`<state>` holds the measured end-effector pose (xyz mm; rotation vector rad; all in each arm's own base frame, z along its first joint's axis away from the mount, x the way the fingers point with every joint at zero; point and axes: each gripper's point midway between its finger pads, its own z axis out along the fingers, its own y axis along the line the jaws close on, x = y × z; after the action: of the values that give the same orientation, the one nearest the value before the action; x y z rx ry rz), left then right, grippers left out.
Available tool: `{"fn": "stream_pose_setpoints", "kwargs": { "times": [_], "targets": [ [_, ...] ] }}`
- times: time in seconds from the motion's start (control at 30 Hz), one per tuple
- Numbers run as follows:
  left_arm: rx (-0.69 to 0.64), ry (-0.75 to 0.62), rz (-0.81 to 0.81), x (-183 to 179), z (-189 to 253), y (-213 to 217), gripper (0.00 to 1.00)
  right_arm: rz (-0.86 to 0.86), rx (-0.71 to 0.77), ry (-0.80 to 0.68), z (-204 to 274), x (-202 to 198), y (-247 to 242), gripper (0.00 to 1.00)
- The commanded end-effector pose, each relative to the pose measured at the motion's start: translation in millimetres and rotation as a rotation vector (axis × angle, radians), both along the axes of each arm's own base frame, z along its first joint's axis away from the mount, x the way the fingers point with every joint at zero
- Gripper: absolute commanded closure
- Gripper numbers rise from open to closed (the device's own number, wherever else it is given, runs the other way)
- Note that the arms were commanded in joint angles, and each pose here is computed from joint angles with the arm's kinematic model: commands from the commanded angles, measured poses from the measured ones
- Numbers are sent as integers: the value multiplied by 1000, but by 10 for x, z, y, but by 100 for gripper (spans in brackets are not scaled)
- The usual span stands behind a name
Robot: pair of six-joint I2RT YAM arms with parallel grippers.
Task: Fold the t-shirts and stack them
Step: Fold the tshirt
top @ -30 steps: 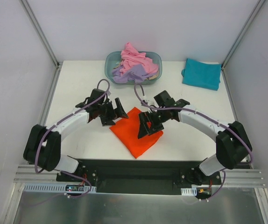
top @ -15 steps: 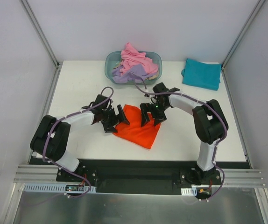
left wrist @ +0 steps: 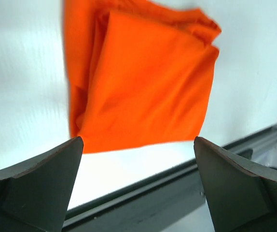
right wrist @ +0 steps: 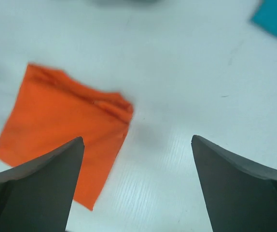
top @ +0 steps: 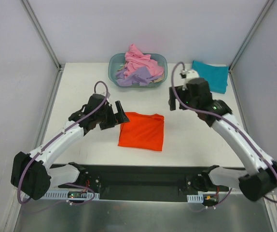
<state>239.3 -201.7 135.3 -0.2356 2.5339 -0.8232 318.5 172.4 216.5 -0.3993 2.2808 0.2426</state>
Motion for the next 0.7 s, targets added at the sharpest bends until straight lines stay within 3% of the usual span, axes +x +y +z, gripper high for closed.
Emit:
{"fn": "stream_pose_setpoints", "kwargs": {
  "times": [0.0,0.2,0.33,0.53,0.57,0.67],
  "targets": [
    [193,-47,43,248,-70,246,1,-314,34,-164,109,39,-538,3],
    [220,82,-53,442,-427,39,2,-198,95,104,-371,-229,-235,3],
    [230,173,-67,519,-707,52,21,-182,83,289,-836,-306,-86,2],
    [197,219,-90,598,-959,-39,30,-153,146,458,-1227,-411,148,2],
    [193,226,-92,593,-990,-48,39,-161,162,486,-1272,-435,181,1],
    [190,251,-92,570,-1103,-57,47,-136,225,564,-1425,-522,327,3]
  ]
}}
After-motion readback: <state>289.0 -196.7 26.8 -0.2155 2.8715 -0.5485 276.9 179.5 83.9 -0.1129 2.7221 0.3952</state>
